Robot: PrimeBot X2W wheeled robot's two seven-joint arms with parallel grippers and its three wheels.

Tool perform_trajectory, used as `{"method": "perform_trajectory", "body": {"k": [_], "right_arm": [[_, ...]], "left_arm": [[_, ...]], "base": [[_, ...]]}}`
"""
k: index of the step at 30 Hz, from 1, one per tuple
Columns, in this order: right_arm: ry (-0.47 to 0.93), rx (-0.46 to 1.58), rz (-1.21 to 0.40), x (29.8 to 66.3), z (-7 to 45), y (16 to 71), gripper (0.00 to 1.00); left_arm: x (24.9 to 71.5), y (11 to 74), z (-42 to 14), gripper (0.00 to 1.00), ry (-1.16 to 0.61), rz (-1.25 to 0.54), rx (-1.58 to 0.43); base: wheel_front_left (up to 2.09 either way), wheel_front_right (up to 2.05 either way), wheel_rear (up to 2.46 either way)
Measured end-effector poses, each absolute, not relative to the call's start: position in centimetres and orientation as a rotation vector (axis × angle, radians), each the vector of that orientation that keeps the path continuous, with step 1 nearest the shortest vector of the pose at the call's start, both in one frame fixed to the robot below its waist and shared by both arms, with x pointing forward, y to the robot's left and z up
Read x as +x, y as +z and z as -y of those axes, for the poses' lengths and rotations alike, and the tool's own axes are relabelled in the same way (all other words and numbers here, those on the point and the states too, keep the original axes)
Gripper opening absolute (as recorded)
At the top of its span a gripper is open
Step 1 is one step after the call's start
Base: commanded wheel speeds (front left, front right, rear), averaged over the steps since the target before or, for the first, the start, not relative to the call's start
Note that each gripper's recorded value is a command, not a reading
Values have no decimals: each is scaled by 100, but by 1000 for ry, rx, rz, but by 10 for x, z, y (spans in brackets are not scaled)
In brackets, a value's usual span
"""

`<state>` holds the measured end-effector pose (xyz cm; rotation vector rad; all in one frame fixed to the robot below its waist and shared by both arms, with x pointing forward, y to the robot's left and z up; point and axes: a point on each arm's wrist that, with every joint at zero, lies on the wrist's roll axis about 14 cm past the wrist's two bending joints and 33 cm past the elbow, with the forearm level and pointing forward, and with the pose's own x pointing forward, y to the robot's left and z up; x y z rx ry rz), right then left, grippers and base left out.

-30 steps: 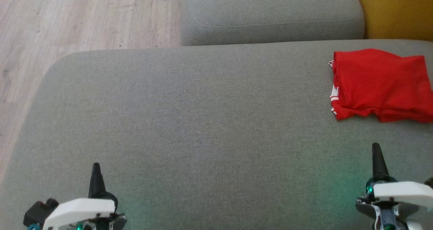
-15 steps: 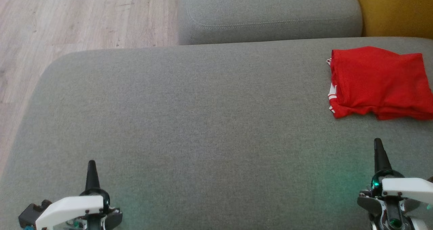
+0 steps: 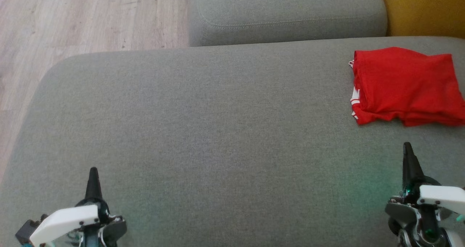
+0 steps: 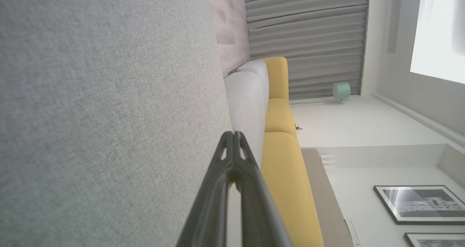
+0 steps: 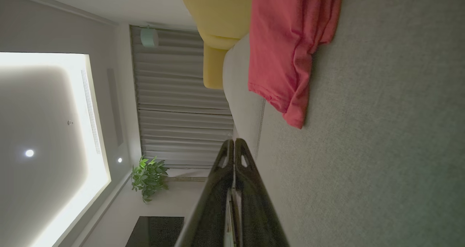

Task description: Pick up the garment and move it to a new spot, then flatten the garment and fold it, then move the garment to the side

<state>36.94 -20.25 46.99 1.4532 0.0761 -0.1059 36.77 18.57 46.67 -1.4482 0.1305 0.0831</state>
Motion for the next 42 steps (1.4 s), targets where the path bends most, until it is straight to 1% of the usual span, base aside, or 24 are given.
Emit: {"method": "perform_trajectory", "body": {"k": [11, 42], "right_arm": [[-100, 1574, -48, 372, 207, 475, 0], [-99, 1576, -49, 372, 207, 475, 0]], "left_arm": [[371, 472, -188, 0, 67, -106, -1573], [374, 476, -189, 0, 59, -96, -1577]], "base": [[0, 0, 0], [0, 0, 0]]}}
